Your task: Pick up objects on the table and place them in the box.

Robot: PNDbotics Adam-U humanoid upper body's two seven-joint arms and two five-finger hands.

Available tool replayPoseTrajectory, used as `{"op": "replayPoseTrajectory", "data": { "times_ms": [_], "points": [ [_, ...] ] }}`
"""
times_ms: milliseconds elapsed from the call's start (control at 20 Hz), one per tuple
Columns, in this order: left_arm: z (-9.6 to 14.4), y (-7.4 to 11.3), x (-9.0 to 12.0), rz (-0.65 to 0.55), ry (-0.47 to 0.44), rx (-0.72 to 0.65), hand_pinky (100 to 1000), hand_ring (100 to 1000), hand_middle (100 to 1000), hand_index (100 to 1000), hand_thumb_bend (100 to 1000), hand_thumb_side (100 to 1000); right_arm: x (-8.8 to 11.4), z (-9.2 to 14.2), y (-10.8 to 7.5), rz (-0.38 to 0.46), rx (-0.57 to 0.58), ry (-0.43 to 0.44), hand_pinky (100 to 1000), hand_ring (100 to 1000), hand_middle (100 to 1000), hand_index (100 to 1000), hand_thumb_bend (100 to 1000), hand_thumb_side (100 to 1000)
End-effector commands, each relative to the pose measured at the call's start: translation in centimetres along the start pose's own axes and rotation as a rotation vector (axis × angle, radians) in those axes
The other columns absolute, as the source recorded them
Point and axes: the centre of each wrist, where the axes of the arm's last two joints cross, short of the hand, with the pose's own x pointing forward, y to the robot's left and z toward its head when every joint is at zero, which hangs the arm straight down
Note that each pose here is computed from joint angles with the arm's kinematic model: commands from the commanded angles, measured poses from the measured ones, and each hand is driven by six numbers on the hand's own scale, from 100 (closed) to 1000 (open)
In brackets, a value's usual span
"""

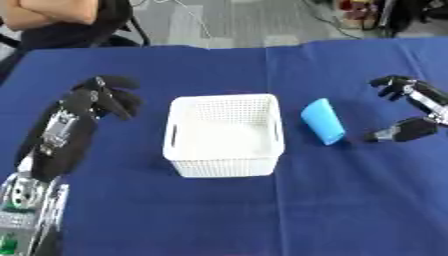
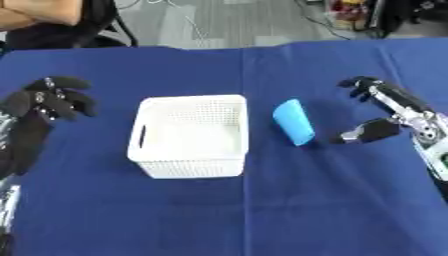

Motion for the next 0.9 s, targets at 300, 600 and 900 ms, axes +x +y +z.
{"op": "replayPoseTrajectory", "data": {
  "times_ms": [300,600,900],
  "points": [
    [-0.3,0.3,0.5,-0.009,-0.017,-0.019,614,641,750,540,145,1000,1.1,-1.6,-0.4,0.041,0.025,-0.043,761,794,865,918,892,370],
    [-0.3,0.2,0.5,-0.007,-0.017,-0.022,614,642,750,540,145,1000,1.6,-2.4,0.2,0.047,0.049,-0.058,763,794,862,919,891,363],
    [-0.4,0.2,0.5,-0.005,-0.022,-0.026,614,641,750,539,144,1000,2.0,-3.3,1.1,0.045,0.074,-0.067,762,794,860,921,889,354]
  ]
}}
